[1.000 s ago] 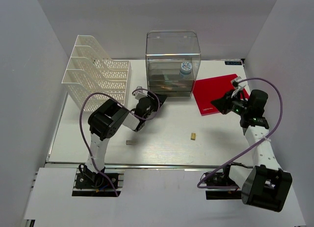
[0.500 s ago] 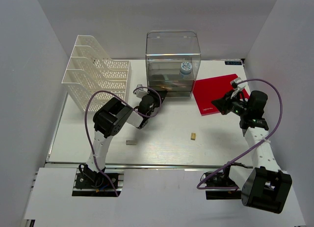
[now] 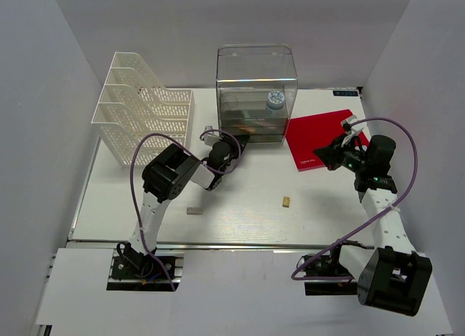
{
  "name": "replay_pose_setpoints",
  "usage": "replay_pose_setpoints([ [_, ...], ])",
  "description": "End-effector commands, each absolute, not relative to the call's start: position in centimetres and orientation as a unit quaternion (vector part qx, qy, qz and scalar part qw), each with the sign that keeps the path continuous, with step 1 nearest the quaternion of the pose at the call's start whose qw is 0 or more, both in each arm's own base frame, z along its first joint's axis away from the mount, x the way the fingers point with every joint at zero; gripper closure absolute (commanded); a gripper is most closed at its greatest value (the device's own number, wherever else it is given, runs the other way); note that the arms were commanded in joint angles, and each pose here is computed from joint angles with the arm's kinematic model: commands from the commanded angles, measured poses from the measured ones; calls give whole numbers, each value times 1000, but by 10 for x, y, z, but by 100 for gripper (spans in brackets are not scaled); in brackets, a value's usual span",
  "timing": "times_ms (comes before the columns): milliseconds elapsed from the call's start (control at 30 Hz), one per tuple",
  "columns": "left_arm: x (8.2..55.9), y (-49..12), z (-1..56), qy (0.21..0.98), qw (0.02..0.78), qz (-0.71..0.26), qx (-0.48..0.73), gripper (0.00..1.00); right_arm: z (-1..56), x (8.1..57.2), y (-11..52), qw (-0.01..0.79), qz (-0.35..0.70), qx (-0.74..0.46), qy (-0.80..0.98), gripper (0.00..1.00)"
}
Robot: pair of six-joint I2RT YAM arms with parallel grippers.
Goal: Organize the desk
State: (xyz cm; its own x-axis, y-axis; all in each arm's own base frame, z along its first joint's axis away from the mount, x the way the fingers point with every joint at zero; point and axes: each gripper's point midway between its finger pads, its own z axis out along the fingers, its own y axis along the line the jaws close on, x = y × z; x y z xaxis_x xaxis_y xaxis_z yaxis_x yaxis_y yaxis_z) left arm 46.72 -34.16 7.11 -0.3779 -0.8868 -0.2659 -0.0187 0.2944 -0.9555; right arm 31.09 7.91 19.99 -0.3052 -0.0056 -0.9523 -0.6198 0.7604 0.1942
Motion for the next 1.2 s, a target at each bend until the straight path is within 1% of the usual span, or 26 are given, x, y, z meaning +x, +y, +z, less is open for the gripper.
replay_pose_setpoints([
  [0,478,-341,94,640,459,-506,-351,75,208,314,78,573,262,-222,744,95],
  [200,471,-341,93,639,458,-508,-351,84,207,314,78,573,260,-224,744,96],
  [333,464,-336,92,636,457,-513,-353,94,206,315,77,574,256,-223,745,96],
  [433,453,-335,94,634,453,-522,-347,98,205,316,76,574,253,-222,747,96],
  [467,450,-335,102,627,455,-531,-344,98,204,316,76,573,254,-222,747,96],
  [767,409,-328,100,640,436,-541,-329,100,199,317,74,570,250,-221,751,95],
  [800,404,-330,101,640,433,-544,-328,100,199,317,74,570,248,-222,751,95],
  [833,400,-328,98,642,429,-543,-329,99,197,318,74,568,249,-223,752,91],
  [867,399,-328,97,644,426,-544,-329,81,195,315,77,563,257,-226,752,87],
  [900,397,-328,97,645,423,-546,-327,68,195,315,78,562,257,-238,749,81],
  [933,395,-327,96,646,422,-546,-326,59,192,315,78,555,262,-243,751,68],
  [967,397,-324,96,646,423,-543,-329,44,188,310,82,543,275,-250,753,60],
  [1000,396,-324,96,649,421,-542,-328,38,187,309,84,539,281,-257,752,54],
  [1033,395,-324,99,652,419,-541,-326,33,182,307,86,529,287,-270,752,44],
  [1067,396,-322,100,654,418,-541,-324,30,181,302,92,522,304,-287,744,41],
  [1100,395,-323,102,657,415,-542,-319,25,176,294,97,505,319,-294,746,35],
  [1167,388,-324,108,664,411,-545,-305,25,172,292,102,494,331,-322,737,33],
])
